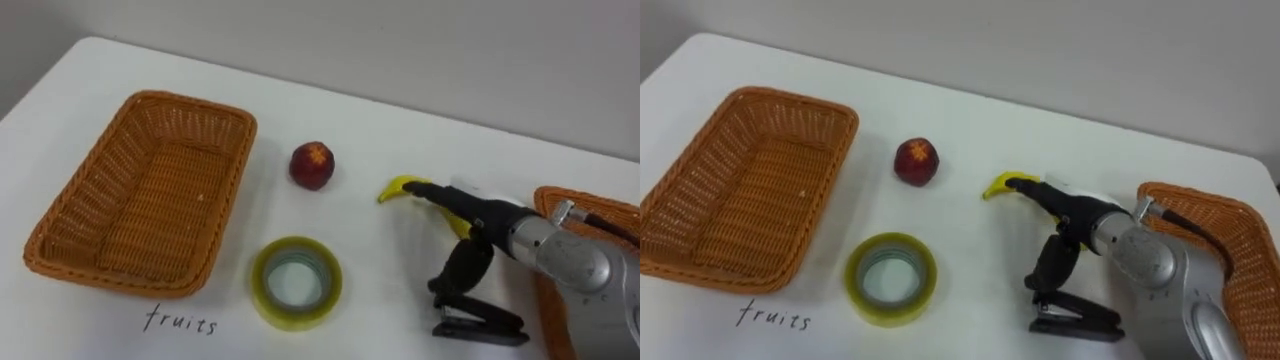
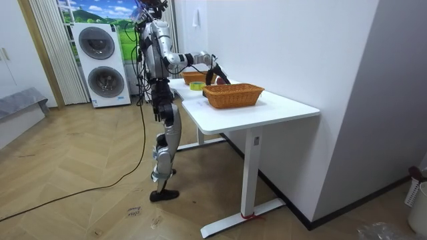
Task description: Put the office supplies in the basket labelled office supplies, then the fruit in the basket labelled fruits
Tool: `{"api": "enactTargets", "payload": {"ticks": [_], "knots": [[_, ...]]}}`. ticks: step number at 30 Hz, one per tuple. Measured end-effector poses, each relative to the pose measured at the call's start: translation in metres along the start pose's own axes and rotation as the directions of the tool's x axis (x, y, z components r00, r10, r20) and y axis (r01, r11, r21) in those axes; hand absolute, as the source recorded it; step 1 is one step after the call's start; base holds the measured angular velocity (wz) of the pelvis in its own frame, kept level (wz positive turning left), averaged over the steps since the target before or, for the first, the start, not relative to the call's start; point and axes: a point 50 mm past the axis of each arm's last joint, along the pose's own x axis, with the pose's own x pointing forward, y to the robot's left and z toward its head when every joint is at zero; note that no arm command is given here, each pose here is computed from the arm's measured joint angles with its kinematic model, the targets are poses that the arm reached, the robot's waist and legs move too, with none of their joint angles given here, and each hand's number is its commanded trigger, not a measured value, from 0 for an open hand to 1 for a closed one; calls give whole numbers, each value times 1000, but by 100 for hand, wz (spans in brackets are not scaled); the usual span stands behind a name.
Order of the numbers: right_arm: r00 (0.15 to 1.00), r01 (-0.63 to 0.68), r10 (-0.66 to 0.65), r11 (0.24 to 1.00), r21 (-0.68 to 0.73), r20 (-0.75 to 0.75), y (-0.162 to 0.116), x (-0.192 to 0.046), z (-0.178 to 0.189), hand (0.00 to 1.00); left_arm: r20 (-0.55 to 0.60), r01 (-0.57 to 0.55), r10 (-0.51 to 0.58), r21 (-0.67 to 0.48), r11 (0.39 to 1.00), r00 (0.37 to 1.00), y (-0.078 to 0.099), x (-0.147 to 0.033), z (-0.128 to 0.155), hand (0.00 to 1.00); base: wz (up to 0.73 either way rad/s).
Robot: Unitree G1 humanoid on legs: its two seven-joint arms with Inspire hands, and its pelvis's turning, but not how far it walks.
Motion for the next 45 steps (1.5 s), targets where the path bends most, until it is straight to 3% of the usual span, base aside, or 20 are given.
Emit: {"api": "enactTargets", "payload": {"ticks": [15, 33, 45], "knots": [[997, -57, 55, 998, 41, 46, 3, 0, 3, 0, -2, 0, 0, -2, 1000, 1000, -1, 0, 2, 0, -5], [973, 119, -116, 993, -3, 198, -26, -32, 33, 0, -22, 31, -31, -2, 1000, 999, -3, 0, -7, 0, -2], [991, 6, -13, 999, 49, 131, -3, -27, 13, 0, -7, 45, -45, 24, 999, 999, -8, -1, -4, 0, -5]]}}
